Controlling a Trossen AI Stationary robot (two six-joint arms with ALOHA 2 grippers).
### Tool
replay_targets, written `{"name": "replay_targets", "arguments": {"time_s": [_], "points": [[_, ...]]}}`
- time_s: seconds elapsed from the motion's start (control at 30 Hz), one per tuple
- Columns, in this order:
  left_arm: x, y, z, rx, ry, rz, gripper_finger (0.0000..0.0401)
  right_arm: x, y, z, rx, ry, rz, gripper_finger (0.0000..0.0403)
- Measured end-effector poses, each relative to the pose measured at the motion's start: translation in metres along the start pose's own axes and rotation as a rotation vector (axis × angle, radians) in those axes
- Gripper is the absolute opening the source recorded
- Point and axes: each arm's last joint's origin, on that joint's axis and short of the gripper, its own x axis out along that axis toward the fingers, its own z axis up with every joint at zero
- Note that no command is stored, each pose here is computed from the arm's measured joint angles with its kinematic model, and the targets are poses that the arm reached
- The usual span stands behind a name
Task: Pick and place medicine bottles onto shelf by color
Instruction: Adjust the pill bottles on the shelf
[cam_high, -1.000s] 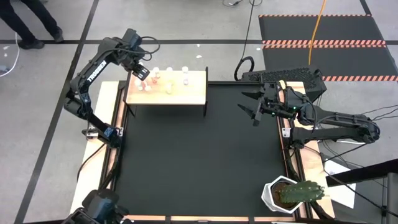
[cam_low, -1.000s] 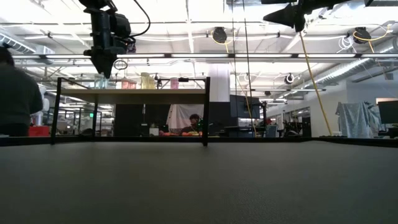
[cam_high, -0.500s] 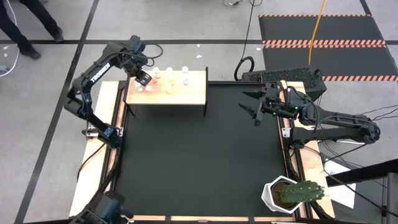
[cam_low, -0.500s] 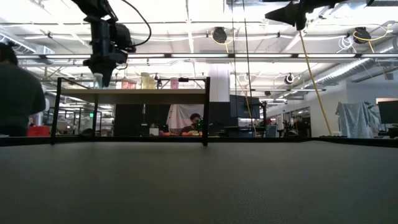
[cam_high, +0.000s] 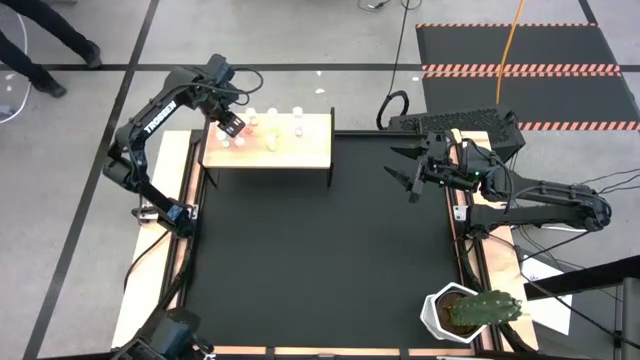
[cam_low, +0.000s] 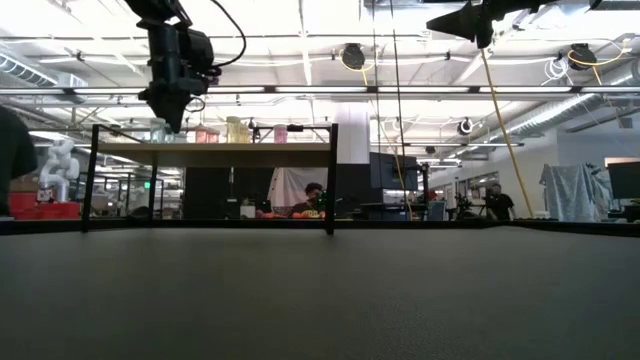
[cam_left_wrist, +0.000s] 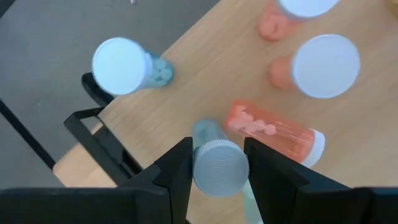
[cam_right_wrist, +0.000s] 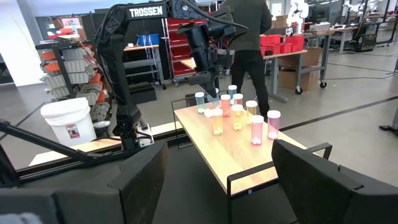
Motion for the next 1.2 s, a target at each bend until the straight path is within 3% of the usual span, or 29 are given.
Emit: {"name": "replay_targets", "arguments": {"time_s": [0.43, 0.8, 0.97, 1.2], "points": [[0.0, 0.005, -0.001, -0.018, 0.003, 0.011, 0.0152, 0.0, 0.0, 0.0, 0.011, 0.0, 0.0, 0.0283], [-0.009, 0.005, -0.006, 0.004, -0.019, 0.017, 0.0259, 0.0, 0.0, 0.0, 0.022, 0.0, -0.001, 0.0283], [-0.035, -0.002, -0.019, 0.196, -0.103, 0.04, 0.0287, 0.0, 0.0, 0.0, 0.019, 0.0, -0.001, 0.0283], [-0.074, -0.035, -0.046, 0.622, -0.207, 0.053, 0.0274, 0.0, 0.0, 0.0, -0.001, 0.0, -0.001, 0.0283]]}}
